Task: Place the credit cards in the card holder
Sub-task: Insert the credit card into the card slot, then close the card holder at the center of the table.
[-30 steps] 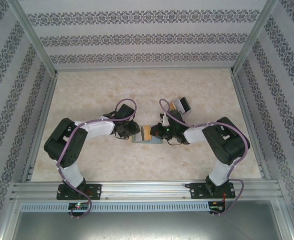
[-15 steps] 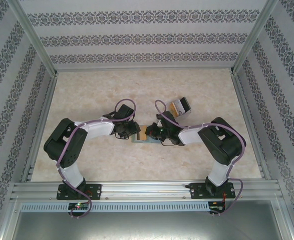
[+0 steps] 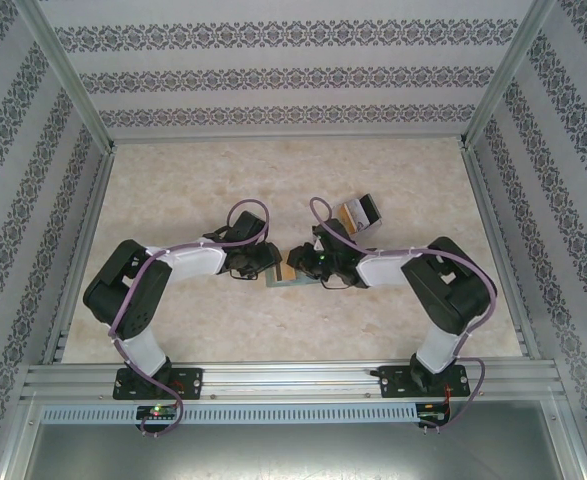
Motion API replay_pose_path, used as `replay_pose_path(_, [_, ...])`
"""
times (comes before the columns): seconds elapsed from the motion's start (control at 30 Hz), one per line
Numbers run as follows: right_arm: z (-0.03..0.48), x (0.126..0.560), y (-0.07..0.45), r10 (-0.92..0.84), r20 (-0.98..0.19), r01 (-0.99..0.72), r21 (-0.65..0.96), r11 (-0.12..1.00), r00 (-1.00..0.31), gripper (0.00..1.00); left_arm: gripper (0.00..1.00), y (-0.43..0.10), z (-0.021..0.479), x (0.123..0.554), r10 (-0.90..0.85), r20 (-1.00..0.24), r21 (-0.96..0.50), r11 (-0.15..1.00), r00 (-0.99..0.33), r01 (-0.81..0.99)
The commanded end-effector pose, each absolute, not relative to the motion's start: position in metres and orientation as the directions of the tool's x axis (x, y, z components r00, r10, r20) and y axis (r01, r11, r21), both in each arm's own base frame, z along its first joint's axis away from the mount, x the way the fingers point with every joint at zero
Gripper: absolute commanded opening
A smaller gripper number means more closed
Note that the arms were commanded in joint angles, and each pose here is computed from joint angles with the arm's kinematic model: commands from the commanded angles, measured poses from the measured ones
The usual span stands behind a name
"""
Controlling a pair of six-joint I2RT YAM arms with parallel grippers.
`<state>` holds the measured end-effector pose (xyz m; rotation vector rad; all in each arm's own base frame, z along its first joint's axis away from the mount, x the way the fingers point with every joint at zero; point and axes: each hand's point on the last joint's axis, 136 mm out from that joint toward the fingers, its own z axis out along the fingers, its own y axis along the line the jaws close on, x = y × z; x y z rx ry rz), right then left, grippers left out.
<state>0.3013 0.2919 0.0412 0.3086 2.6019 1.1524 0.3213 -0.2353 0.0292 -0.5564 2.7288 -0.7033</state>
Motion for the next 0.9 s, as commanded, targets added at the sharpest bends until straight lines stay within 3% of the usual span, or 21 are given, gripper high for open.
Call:
replay_pose_path(0.0, [0.06,0.303,0.274,0.247,-0.237,0.015,0.692,0.721,-0.94,0.33,0.5,-0.237,0.043,0.325,-0.417,-0.216,-0.52,0.815,-0.883,-0.257])
replay_pose_path(0.13, [0.068,0.303,0.242,0.194,-0.308,-0.001,0.537,0.844,-0.931,0.34,0.53,-0.238,0.043,0.327,-0.412,-0.211,-0.524,0.813,-0.887,-0.253])
replay_pose_path(0.23, [0.067,0.304,0.207,0.145,-0.366,0.007,0.352,0.936,-0.919,0.44,0.56,-0.238,0.042,0.328,-0.412,-0.205,-0.522,0.813,-0.888,-0.257])
replay_pose_path(0.37, [0.052,0.302,0.187,0.085,-0.318,0.013,0.22,0.975,-0.944,0.48,0.61,-0.242,0.037,0.329,-0.417,-0.18,-0.536,0.801,-0.891,-0.266])
replay_pose_path(0.73, [0.02,0.305,0.204,0.004,-0.225,-0.044,0.212,0.976,-0.974,0.51,0.63,-0.257,0.03,0.329,-0.393,-0.118,-0.577,0.775,-0.912,-0.26])
replay_pose_path(0.87, [0.015,0.303,0.207,0.002,-0.208,-0.044,0.219,0.975,-0.978,0.47,0.62,-0.264,0.031,0.33,-0.384,-0.104,-0.606,0.756,-0.917,-0.248])
